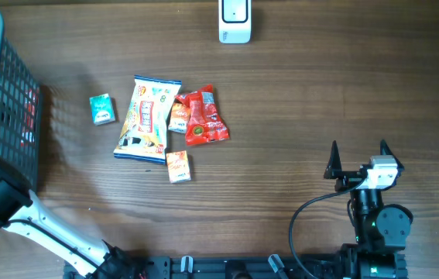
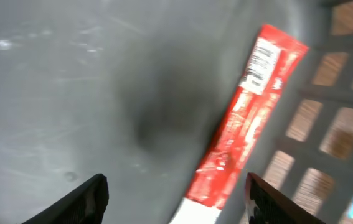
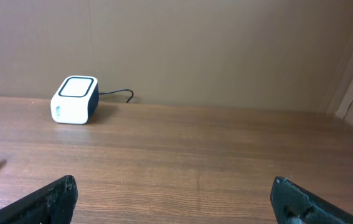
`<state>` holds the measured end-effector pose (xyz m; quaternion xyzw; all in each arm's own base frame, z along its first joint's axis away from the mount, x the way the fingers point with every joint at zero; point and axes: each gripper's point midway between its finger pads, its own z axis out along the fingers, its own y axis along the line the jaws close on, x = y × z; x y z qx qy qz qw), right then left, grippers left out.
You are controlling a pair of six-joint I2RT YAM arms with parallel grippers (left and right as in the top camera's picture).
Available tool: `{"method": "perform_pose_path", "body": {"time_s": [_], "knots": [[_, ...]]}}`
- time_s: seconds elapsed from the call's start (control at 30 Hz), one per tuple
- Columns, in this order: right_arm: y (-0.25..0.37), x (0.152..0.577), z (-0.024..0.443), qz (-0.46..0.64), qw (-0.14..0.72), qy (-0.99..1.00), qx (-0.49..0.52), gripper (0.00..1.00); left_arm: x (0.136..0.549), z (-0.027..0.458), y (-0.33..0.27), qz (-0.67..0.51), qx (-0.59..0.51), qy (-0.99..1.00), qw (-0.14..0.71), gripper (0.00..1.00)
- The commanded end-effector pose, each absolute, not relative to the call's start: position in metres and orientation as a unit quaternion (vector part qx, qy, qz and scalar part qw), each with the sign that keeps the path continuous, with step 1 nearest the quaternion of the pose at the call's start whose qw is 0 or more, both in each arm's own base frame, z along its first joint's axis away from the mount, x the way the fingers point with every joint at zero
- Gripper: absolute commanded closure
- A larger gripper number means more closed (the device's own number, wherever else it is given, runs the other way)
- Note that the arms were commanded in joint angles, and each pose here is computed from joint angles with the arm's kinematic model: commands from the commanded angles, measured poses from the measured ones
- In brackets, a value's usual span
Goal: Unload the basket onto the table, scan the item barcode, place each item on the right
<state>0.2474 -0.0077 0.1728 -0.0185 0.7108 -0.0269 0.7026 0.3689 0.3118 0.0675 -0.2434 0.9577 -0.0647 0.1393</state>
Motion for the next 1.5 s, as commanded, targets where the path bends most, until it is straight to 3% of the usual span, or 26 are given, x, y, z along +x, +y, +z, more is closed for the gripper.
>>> {"method": "perform_pose_path", "body": {"time_s": [0.0,0.73,0.87,1.07,1.4,1.47], "knots": [[-0.011,0.247,0.173,-0.027,0.704,0.710,-0.008,0.00,0.377,0.083,0.300,-0.092,-0.224,0.956,0.167,0.34],[-0.011,0.247,0.173,-0.027,0.704,0.710,-0.008,0.00,0.366,0.035,0.280,-0.105,-0.198,0.964,0.143,0.35],[-0.011,0.247,0.173,-0.027,0.704,0.710,-0.008,0.00,0.365,0.033,0.291,-0.073,-0.198,0.968,0.139,0.48],[-0.011,0.247,0.173,-0.027,0.704,0.710,-0.008,0.00,0.355,0.028,0.307,0.008,-0.192,0.976,0.098,0.32],[-0.011,0.247,0.173,-0.027,0.704,0.710,-0.008,0.00,0.381,0.028,0.278,0.045,-0.129,0.987,0.082,0.31],[-0.011,0.247,0.173,-0.027,0.704,0.710,-0.008,0.00,0.377,0.028,0.287,0.082,-0.129,0.986,0.066,0.35]]}}
